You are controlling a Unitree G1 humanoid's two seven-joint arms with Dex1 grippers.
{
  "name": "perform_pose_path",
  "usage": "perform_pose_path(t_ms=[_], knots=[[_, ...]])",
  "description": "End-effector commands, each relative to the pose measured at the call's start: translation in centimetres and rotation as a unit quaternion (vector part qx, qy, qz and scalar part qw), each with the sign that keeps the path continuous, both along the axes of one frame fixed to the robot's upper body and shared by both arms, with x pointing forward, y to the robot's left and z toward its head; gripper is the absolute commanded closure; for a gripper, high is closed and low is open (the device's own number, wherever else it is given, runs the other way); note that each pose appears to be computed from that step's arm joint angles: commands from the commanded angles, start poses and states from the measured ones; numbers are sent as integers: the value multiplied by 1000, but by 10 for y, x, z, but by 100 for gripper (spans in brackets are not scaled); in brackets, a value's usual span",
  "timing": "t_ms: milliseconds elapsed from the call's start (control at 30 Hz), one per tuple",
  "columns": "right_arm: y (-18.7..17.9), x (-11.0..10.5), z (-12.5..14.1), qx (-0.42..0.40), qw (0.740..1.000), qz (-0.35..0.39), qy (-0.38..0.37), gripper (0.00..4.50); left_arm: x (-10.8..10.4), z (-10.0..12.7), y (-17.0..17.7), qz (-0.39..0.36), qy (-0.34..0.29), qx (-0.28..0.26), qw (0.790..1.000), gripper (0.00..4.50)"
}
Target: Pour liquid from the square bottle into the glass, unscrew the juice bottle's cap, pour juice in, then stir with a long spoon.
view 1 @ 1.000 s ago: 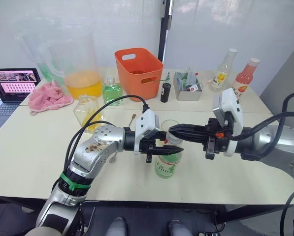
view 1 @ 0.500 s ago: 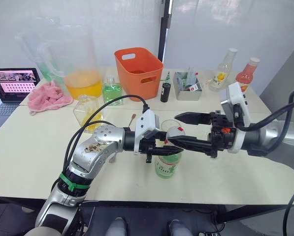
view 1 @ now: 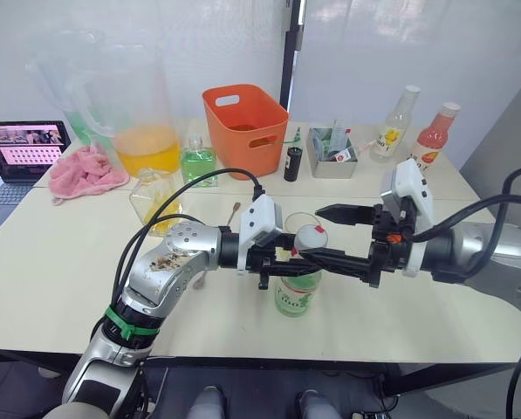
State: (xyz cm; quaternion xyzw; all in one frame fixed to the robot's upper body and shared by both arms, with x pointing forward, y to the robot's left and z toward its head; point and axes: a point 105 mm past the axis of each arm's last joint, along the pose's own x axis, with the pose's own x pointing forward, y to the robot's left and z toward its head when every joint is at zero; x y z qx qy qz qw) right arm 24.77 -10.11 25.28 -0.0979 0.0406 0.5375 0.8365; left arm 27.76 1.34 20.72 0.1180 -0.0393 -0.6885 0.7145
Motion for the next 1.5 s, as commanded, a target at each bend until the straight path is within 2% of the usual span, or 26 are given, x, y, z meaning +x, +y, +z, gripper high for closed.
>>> perform_pose_path(t_ms=[33, 167, 433, 567, 667, 800, 1067, 1267, 1333, 1500], knots=[[0, 0, 5, 3, 1000, -3, -17, 150, -2, -1, -2, -3, -7, 9, 1000, 307], [1, 1, 2, -4, 1000, -1, -16, 281, -2, 0, -2, -2, -8, 9, 1000, 307], [1, 2, -2, -15, 1000, 2, -18, 282, -2, 0, -2, 0, -9, 10, 1000, 307], [6, -4, -6, -53, 994, 88, -24, 282, -4, 2, -3, -3, -13, 11, 1000, 307], [5, -4, -7, -55, 992, 113, -22, 282, -4, 2, -3, -3, -13, 11, 1000, 307], [-1, 23, -9, -107, 956, 272, -27, 282, -10, 2, -1, -15, -11, 15, 1000, 307], [15, 55, 3, -114, 927, 354, -54, 282, -16, 2, 0, -14, -8, 18, 1000, 307], [23, 55, 10, -116, 916, 378, -60, 282, -16, 3, 0, -9, -6, 17, 1000, 307], [24, 50, 15, -117, 913, 386, -61, 179, -16, 3, -1, -7, -5, 16, 1000, 307], [14, 44, 27, -109, 918, 378, -54, 12, -15, 3, -1, -6, -3, 14, 1000, 307]])
